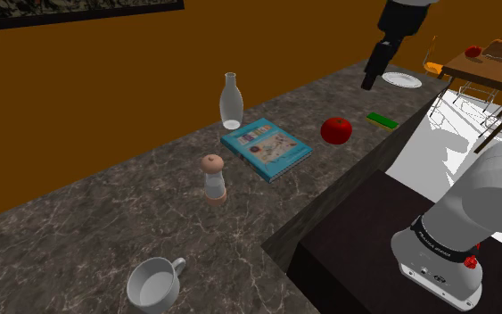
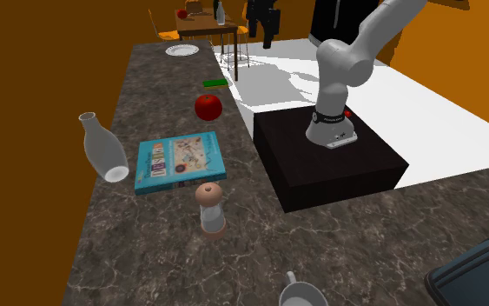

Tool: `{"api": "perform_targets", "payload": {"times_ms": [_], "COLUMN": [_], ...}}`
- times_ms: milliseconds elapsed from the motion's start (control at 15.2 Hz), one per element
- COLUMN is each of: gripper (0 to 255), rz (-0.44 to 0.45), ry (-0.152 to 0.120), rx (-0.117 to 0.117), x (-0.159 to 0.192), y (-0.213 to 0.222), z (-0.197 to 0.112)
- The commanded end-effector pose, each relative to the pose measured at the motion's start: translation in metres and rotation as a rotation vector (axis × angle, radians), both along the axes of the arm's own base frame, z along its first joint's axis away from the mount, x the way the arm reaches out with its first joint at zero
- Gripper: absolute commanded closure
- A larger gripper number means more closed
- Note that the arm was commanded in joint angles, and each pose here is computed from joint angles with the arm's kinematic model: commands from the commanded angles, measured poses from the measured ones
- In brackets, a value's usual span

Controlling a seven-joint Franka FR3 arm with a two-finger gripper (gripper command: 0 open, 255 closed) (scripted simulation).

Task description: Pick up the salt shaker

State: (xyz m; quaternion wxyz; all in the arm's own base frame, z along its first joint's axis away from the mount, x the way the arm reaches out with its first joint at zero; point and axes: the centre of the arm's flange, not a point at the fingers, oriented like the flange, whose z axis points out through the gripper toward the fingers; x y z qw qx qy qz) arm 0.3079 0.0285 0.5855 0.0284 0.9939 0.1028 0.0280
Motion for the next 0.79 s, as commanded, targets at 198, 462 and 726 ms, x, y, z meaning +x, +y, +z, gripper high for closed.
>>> {"api": "perform_targets", "payload": {"times_ms": [198,462,726], "gripper": [0,0,0], "rz": [-0.021,-0.049,-0.078], "ry": [-0.001,-0.002,-0.003], "rx": [0.006,0.015,0.023], "x": [0.017,0.040,0.065], "y": [0.030,0.069,0.108], "z": [-0.019,-0.043,-0.068]}}
